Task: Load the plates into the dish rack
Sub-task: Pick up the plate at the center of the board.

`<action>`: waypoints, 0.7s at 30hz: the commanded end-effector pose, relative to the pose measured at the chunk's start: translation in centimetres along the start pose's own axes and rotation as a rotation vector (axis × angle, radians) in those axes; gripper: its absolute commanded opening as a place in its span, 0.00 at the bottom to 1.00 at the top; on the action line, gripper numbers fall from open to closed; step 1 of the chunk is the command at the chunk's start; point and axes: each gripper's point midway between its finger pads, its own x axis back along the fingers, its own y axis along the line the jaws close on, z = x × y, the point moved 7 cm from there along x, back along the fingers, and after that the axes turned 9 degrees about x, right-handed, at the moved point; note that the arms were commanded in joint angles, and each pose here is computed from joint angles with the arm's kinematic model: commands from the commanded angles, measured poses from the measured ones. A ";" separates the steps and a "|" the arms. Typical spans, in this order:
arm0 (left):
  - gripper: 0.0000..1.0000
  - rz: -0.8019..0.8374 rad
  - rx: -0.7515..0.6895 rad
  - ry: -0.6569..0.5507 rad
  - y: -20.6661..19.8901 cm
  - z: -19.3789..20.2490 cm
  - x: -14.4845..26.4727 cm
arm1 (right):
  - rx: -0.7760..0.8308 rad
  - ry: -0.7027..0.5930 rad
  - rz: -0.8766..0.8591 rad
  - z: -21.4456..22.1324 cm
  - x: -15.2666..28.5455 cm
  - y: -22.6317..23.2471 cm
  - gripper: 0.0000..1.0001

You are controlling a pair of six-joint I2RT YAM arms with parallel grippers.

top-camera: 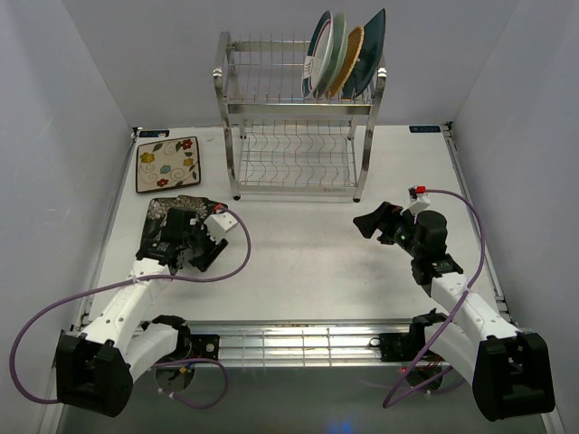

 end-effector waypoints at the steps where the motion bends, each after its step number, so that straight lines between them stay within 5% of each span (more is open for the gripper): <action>1: 0.59 0.002 -0.008 -0.068 -0.1 -1.0 0.7 | 0.032 -0.067 -0.039 -1.8 -0.1 0.8 0.90; 11: 0.69 -0.014 -0.008 -0.117 -0.2 -1.1 1.2 | 0.036 -0.069 -0.054 -1.8 0.0 0.9 0.90; 16: 0.98 -0.052 -0.038 -0.151 -0.1 -0.9 1.9 | 0.033 -0.070 -0.056 -1.9 0.0 1.0 0.90; 21: 0.98 -0.068 -0.078 -0.202 -0.4 -0.6 2.7 | 0.034 -0.069 -0.065 -2.0 0.0 1.1 0.90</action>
